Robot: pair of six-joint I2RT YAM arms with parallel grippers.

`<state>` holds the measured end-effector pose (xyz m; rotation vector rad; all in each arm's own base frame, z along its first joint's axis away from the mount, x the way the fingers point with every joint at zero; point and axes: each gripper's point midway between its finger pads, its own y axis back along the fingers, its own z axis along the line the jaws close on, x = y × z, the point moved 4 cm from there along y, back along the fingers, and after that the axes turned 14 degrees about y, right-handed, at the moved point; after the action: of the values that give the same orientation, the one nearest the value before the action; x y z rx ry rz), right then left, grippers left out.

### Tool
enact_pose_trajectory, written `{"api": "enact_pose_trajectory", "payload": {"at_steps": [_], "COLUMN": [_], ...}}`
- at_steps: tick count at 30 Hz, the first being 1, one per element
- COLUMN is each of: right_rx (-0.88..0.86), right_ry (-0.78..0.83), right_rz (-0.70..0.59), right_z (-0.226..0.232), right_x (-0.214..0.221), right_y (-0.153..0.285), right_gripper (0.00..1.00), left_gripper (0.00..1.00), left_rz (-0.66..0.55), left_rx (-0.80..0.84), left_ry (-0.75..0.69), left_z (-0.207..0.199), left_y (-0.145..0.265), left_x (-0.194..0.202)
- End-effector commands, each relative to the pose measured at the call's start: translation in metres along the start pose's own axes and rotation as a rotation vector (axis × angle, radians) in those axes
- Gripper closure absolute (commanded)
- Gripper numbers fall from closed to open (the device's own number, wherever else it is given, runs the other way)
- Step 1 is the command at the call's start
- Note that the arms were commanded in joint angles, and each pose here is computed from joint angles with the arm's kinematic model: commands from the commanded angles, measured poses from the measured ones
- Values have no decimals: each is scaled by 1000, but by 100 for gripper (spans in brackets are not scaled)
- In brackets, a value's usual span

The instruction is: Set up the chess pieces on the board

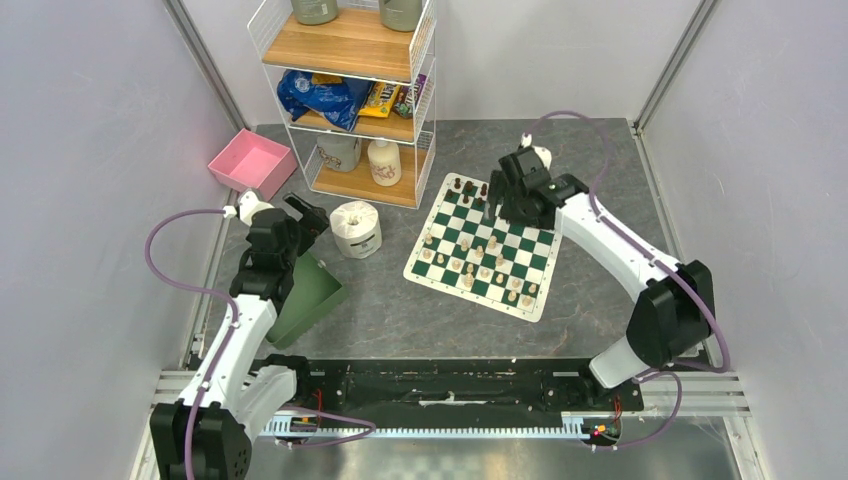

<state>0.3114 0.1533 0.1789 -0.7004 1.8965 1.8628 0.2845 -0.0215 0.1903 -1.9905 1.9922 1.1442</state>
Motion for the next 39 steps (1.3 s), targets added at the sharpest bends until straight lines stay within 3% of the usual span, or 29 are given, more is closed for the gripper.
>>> {"api": "enact_pose_trajectory", "payload": {"at_steps": [1,10,17,23,31,39], "right_rx": [-32,-103,-112,-84,-180,-299], "right_ry": [-83,-191,-165,15,67,78], "right_rz": [-88,-179,-76,-81,26,49], "right_z": [-4,-9,-13,-23,-3,16], "right_x": [-51,-113,-57,-59,-39,-39], "right_y": [15,34,17,20,-19,-30], "right_gripper": [3,3,3,8,26,36], "left_gripper": [0,0,0,1,1,2], "left_rz": [-24,14,-11,49,69,50], "left_rx": [41,77,76,128,172,134], "left_ry": [65,55,29,65,62,2], "left_z": [-21,-33,-31,-37,-26,-18], "left_y": [1,10,15,6,2,1], "left_x": [-14,-15,-20,-7,8,6]}}
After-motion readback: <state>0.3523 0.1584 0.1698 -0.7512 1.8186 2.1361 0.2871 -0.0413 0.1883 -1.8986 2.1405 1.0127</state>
